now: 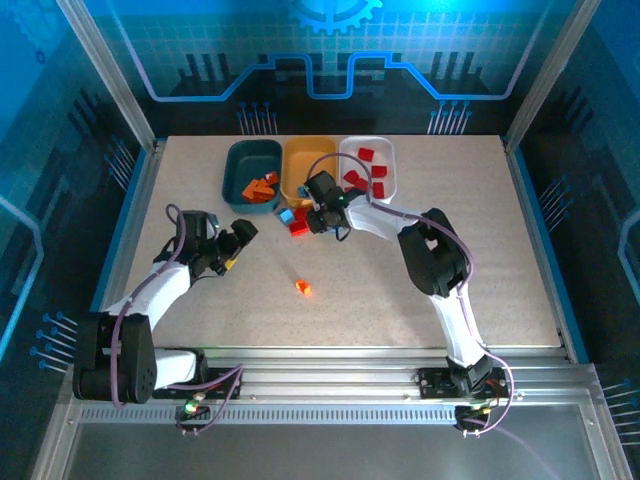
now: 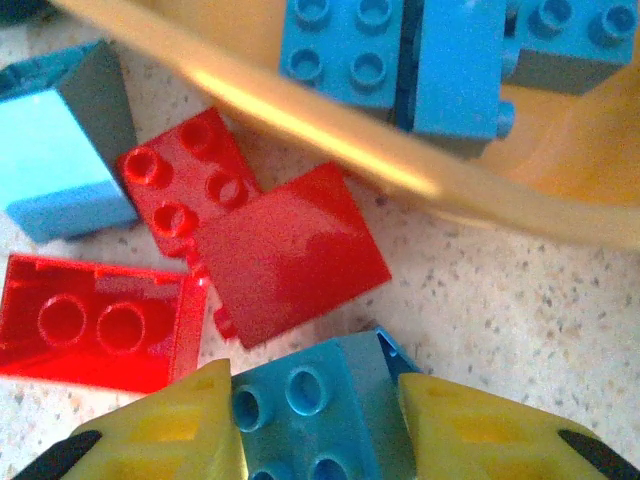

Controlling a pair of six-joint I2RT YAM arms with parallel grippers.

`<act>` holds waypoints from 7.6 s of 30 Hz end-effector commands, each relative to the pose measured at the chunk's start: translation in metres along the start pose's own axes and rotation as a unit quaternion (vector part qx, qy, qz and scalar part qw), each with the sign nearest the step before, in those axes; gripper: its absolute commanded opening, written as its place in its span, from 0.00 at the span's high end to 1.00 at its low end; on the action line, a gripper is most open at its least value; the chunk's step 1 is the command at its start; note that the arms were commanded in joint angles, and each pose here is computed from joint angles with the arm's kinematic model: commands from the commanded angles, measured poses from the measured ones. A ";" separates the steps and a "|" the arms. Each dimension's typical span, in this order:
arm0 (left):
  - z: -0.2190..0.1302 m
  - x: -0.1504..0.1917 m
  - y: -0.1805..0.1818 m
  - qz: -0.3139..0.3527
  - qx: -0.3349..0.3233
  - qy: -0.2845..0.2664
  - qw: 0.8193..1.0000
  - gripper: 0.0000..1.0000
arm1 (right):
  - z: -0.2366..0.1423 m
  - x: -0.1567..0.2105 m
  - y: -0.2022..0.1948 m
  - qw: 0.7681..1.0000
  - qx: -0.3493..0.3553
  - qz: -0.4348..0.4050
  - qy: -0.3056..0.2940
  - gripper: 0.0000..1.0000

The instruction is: Sort the legos into containers by color

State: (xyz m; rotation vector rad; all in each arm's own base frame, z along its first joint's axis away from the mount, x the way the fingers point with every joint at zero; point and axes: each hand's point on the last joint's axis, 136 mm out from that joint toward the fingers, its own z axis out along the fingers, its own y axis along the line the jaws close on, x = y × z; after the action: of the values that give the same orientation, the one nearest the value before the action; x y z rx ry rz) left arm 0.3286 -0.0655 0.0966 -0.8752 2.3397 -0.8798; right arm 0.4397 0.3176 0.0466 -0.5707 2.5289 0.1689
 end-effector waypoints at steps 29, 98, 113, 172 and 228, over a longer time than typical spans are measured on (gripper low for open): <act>0.022 0.038 -0.010 -0.007 0.054 0.080 0.995 0.01 | -0.041 -0.118 -0.030 0.994 0.015 0.032 -0.101 0.30; 0.019 0.075 -0.009 0.035 0.044 0.121 0.991 0.01 | -0.068 -0.122 -0.025 0.992 0.013 -0.053 -0.116 0.23; 0.020 0.066 0.014 0.005 -0.003 0.085 0.996 0.01 | -0.035 -0.010 0.050 0.997 0.018 0.070 -0.017 0.06; 0.019 0.097 -0.047 0.099 0.099 0.144 0.980 0.01 | -0.080 -0.074 -0.149 0.977 0.094 0.158 -0.104 0.21; 0.015 0.070 -0.016 0.047 0.059 0.094 0.993 0.01 | -0.014 -0.011 0.004 0.999 -0.010 0.031 -0.027 0.61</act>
State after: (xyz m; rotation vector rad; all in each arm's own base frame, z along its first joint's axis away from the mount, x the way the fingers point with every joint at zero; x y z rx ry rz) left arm 0.2949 -0.1342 0.0851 -0.6225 2.4336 -1.1150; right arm 0.4488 0.3214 0.0376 -0.5161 2.5400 0.1941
